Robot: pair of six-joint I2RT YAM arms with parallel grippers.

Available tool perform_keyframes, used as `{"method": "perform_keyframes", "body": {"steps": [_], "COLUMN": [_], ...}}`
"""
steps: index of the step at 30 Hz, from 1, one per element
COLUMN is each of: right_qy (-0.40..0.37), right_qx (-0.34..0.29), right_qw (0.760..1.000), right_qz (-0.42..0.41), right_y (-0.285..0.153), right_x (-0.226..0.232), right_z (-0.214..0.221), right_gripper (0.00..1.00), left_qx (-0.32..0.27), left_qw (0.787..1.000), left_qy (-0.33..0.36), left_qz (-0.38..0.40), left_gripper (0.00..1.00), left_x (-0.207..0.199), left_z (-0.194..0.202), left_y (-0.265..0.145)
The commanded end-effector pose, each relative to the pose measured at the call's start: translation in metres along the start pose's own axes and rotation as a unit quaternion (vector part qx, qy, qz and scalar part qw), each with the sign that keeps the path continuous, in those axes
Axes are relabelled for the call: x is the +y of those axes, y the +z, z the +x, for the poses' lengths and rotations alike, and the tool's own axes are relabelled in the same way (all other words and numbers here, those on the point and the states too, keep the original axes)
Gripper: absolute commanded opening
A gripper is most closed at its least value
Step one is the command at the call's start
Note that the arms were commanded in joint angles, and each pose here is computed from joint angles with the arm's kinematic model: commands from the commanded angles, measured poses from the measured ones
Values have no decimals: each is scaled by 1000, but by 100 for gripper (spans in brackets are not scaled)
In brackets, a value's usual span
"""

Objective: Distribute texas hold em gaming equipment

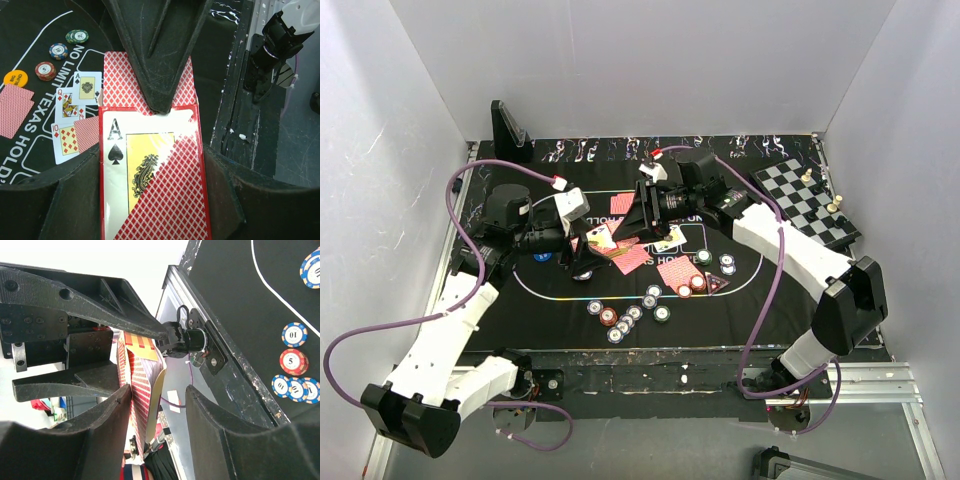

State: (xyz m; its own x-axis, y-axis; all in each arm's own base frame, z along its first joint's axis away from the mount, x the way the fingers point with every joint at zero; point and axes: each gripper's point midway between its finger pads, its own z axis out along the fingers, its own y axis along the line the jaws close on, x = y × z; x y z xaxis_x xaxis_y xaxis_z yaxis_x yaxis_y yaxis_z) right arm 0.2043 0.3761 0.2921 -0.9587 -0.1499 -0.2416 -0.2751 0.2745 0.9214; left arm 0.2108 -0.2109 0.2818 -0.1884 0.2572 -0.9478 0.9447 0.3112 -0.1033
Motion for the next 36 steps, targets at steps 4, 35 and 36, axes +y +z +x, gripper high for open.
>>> {"method": "perform_keyframes", "body": {"steps": [4, 35, 36], "right_qy": [-5, 5, 6], "right_qx": [-6, -86, -91], "right_qw": [1000, 996, 996], "right_qz": [-8, 18, 20], "right_y": [-12, -75, -78], "right_x": [-3, -18, -20], "right_z": [3, -30, -31], "right_gripper": [51, 3, 2], "left_qx": [-37, -41, -40], "left_qw": [998, 998, 998], "left_qy": [44, 42, 42], "left_qz": [-2, -1, -1], "left_gripper": [0, 0, 0], "left_x": [-3, -11, -11], "left_z": [-31, -27, -26], "left_y": [-8, -12, -13]}}
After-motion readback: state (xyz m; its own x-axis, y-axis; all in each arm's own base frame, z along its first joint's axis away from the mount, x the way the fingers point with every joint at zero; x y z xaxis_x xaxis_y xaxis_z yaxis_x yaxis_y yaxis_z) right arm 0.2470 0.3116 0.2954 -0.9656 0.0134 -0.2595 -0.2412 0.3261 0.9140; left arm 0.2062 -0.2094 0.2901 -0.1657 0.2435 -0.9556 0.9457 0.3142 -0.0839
